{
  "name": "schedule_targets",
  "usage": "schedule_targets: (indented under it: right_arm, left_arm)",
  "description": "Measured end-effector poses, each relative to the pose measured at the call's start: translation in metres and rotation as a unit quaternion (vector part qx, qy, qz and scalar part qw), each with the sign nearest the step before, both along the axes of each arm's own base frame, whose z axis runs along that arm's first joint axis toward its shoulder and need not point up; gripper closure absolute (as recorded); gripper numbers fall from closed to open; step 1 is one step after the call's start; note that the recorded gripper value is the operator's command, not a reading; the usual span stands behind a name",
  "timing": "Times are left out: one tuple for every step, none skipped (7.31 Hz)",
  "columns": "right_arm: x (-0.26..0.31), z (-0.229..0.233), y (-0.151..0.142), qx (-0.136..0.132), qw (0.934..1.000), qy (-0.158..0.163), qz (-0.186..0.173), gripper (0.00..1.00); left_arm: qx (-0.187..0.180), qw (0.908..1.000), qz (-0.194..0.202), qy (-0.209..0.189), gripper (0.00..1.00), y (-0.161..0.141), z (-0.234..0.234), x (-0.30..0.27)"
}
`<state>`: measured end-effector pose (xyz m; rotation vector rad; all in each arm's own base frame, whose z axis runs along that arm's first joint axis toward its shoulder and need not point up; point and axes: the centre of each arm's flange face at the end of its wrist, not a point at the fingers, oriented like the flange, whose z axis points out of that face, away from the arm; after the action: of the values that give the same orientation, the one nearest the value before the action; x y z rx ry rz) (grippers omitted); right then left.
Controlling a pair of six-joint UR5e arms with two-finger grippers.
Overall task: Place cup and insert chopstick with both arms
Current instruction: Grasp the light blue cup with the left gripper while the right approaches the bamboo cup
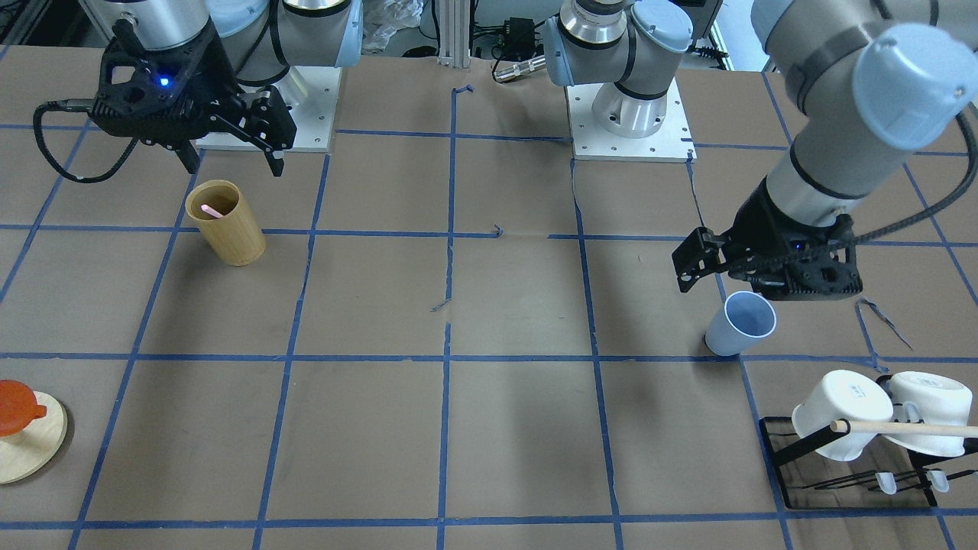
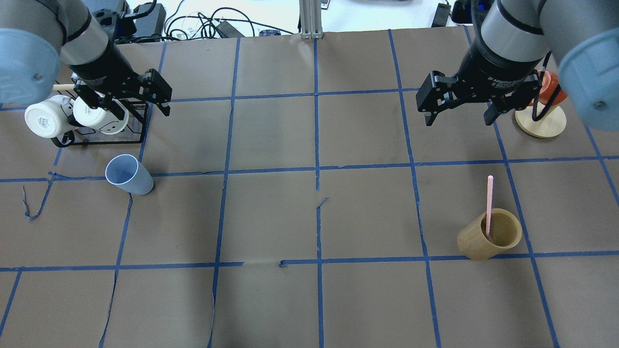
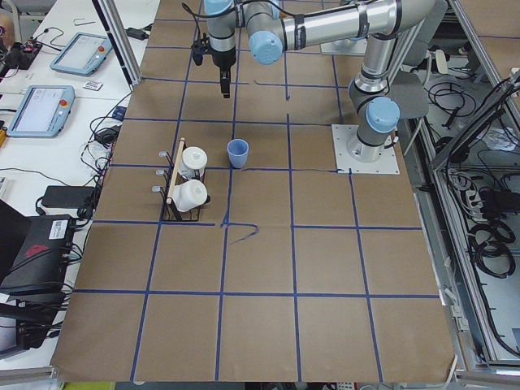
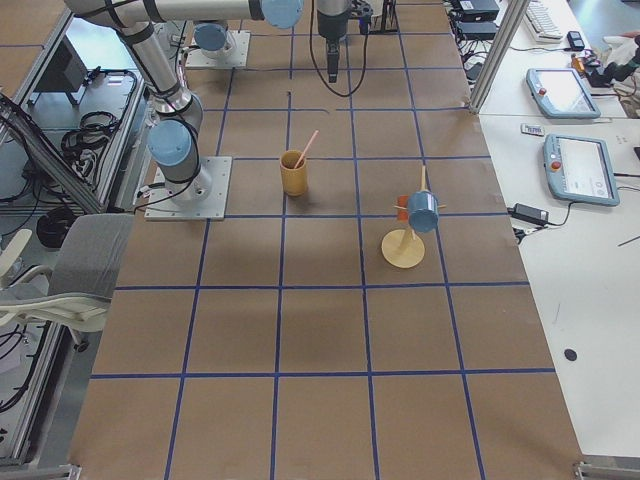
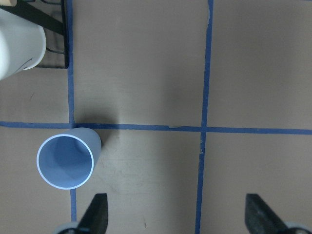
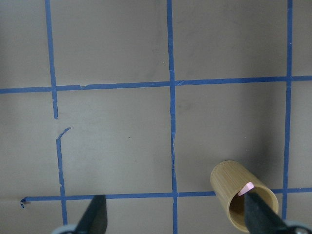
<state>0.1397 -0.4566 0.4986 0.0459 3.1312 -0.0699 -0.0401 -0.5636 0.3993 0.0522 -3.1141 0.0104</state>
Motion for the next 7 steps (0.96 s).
schedule_targets:
  right_arm:
    - [-0.005,-0.005,-0.002,0.005,0.9998,0.017,0.000,0.00]
    - [-0.014,-0.015,-0.005,0.015,0.9986,0.050,0.010,0.00]
    - [-0.021,-0.023,-0.006,0.023,0.9963,0.075,0.035,0.00]
    - [-0.024,-0.034,-0.006,0.033,0.9943,0.085,0.056,0.00]
    - [-0.027,-0.051,-0.005,0.040,0.9932,0.086,0.067,0.00]
    - [-0.030,-0.066,-0.005,0.042,0.9924,0.085,0.078,0.00]
    - [-0.033,-0.075,-0.005,0.040,0.9912,0.085,0.094,0.01]
  left_arm:
    - [-0.005,0.9999,-0.005,-0.007,0.00,-0.005,-0.032,0.008]
    - [-0.011,0.9996,-0.011,-0.023,0.00,-0.010,-0.060,0.023]
    - [-0.015,0.9991,-0.015,-0.036,0.02,-0.015,-0.081,0.038]
    - [-0.008,0.9988,-0.015,-0.046,0.04,-0.018,-0.099,0.051]
    - [0.011,0.9983,-0.011,-0.056,0.04,-0.011,-0.116,0.060]
    - [0.033,0.9976,-0.008,-0.060,0.05,0.003,-0.134,0.062]
    - [0.049,0.9970,-0.006,-0.060,0.49,0.015,-0.148,0.061]
